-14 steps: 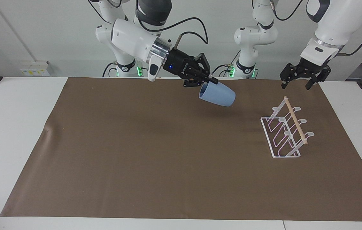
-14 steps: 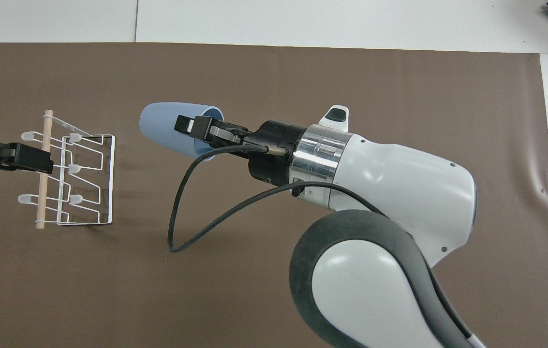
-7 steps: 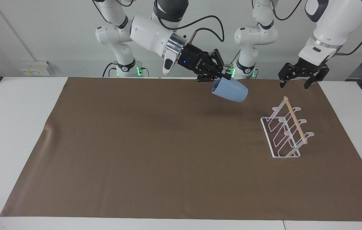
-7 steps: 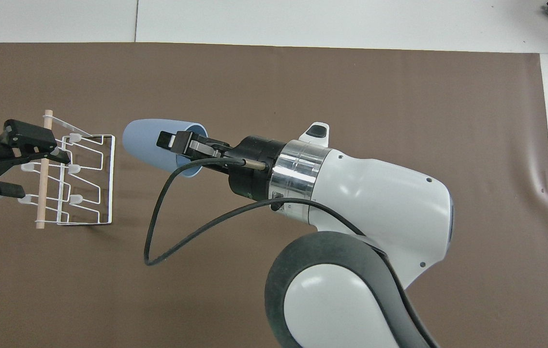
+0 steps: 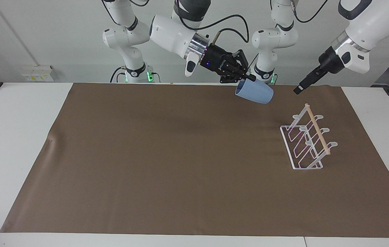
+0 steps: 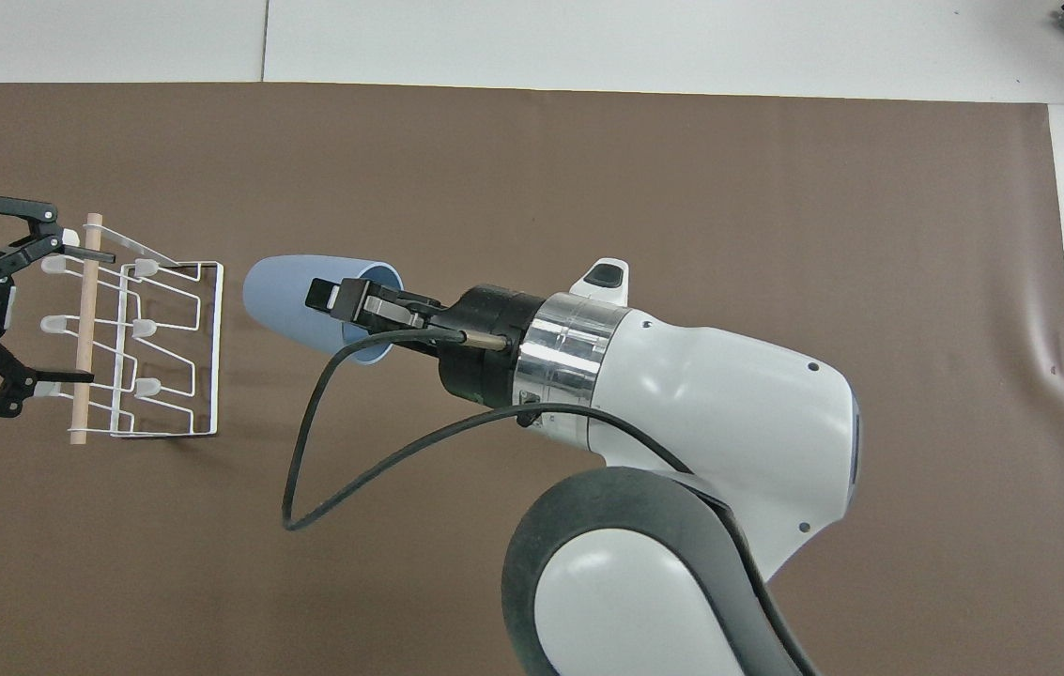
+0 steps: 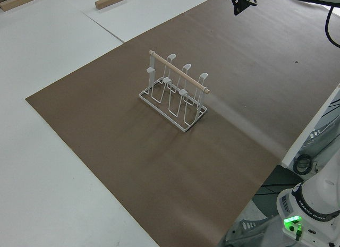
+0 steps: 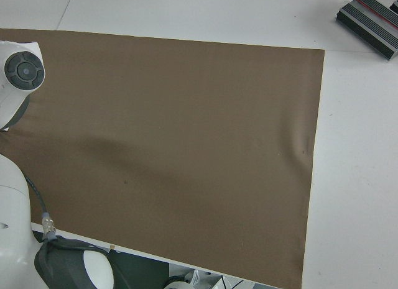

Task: Hang cup on cup holder
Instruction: 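Carry the cup toward the rack while the left gripper opens and approaches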

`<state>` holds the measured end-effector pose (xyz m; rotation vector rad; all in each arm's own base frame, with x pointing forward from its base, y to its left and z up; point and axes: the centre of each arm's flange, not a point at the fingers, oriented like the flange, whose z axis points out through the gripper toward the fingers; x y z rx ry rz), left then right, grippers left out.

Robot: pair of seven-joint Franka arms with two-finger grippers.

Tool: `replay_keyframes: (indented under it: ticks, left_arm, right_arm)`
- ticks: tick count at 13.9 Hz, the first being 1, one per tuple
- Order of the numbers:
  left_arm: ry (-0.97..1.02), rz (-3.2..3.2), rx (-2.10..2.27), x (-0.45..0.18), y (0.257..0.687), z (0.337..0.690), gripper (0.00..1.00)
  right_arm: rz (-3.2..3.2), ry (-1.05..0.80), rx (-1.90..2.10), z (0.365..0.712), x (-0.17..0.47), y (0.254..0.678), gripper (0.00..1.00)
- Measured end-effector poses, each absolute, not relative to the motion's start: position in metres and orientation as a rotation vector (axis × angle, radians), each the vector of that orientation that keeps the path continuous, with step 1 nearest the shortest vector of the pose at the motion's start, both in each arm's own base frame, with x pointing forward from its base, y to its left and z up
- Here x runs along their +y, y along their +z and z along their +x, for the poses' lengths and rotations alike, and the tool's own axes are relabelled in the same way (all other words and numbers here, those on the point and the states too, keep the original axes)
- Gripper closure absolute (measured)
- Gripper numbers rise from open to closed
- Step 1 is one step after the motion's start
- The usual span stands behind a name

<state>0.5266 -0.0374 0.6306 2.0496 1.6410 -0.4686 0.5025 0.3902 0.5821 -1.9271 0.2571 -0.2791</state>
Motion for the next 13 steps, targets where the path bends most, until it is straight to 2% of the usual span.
replay_keyframes:
  ticks: [5,8,13]
  left_arm:
    - [-0.599,1.726,1.719,-0.05,0.603,0.51,0.0]
    - [-0.609,1.656,1.707,-0.058,0.599,0.502,0.0]
    - [-0.592,1.72,1.614,-0.11,0.593,0.498,0.0]
  right_arm:
    - [-1.93,-0.278,0.258,0.502,0.39,0.581,0.95]
    - [-1.934,-0.272,0.257,0.5,0.392,0.578,0.95]
    - [-1.941,-0.263,0.253,0.497,0.395,0.574,0.95]
